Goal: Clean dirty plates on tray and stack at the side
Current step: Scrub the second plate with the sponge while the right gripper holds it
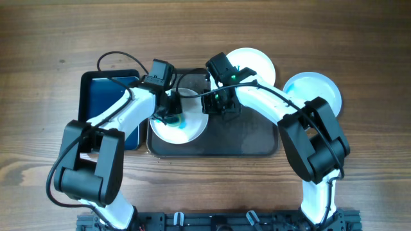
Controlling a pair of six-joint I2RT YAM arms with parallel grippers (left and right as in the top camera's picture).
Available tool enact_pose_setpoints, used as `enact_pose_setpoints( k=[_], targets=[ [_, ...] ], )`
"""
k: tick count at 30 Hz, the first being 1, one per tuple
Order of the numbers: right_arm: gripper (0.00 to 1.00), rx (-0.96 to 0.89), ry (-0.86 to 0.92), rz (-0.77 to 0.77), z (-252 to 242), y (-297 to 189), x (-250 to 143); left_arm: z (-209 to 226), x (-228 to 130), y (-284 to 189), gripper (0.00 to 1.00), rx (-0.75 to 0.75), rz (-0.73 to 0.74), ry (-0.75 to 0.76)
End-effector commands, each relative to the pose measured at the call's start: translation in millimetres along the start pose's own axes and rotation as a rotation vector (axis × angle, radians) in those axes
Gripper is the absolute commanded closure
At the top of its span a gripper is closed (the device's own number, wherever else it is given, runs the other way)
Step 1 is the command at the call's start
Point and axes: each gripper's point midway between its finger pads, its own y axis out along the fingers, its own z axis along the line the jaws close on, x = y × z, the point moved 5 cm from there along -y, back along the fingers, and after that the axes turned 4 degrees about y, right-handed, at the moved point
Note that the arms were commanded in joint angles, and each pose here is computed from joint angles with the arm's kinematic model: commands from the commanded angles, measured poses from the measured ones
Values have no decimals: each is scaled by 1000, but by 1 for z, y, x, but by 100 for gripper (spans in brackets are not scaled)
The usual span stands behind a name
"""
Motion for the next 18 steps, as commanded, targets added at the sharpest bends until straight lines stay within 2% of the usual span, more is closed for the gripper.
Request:
enact_pose_setpoints(
  k=[1,4,6,9,11,15,18],
  targets=[
    [96,35,-8,5,5,-1,1,-16,-3,4,96,-129,28,168],
    [96,34,-7,6,4,-1,0,-13,15,5,96,-79,-68,218],
    [96,33,-7,7,4,-1,0,-3,30,3,96,23,-149,207],
    [96,33,-9,7,4,-1,0,7,34,2,96,107,-177,144],
    [96,33,-8,7,4,-1,0,6,25,5,96,81,-131,78],
    [96,35,-9,4,5,-1,1,-6,-1,8,96,-30,14,79],
    [96,38,-11,-1,5,-1,2,-16,1,8,96,-78,-6,210]
  ],
)
